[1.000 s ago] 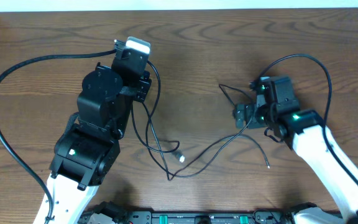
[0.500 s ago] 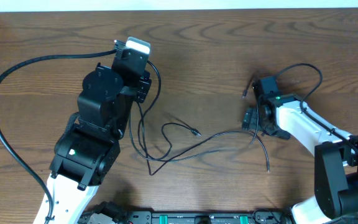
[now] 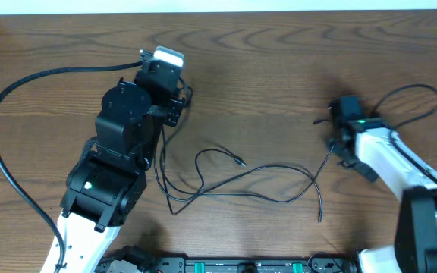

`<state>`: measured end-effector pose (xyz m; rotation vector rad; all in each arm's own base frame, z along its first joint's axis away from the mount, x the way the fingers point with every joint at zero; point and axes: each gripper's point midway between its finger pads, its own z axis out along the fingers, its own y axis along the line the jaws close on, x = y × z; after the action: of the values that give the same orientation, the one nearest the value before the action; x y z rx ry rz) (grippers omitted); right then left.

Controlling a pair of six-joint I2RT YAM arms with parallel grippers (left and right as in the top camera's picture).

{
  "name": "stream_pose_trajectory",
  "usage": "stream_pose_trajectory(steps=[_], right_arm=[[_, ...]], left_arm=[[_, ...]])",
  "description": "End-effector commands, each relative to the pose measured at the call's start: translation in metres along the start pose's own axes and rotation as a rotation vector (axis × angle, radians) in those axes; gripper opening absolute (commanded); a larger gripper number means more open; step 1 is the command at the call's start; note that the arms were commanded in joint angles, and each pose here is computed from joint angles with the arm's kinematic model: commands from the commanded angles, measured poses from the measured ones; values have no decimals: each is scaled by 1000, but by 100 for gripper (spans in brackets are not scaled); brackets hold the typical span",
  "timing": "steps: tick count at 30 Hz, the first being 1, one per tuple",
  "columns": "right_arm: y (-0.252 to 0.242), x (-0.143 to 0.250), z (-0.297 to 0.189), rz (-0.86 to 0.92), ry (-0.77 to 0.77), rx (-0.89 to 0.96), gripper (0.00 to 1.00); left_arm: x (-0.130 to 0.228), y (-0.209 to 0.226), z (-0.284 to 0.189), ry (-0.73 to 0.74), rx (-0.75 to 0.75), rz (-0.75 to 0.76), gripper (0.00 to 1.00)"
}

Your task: Untangle cables

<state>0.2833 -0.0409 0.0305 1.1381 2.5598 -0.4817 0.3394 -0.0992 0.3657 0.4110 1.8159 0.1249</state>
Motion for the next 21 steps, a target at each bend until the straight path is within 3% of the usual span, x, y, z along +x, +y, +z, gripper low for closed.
stream_pose_trajectory(steps=[1,4,10,13,15,18,21], right_arm=[[-29,-39,-13,122,-146,58,99],[-56,-62,-23,166,-208,97,99],[-61,-57,-35,217,-109,-33,99],[-13,-40,-51,-9,0,-312,99],[37,-16,-81,-284,74,-646,99],[75,24,-130,-623,106,-1022,99],[78,53,-140,-787,125,-1059,99]], left_arm=[[-9,5,-5,-23,-11,-18,38],[-9,5,-5,-23,-11,-18,52],[-9,5,-5,-23,-11,-19,62],[-9,5,-5,-23,-11,-18,68],[-8,5,-5,-22,-11,-18,74],[-5,4,-5,-6,-7,-14,79],[9,1,-5,49,4,2,83]])
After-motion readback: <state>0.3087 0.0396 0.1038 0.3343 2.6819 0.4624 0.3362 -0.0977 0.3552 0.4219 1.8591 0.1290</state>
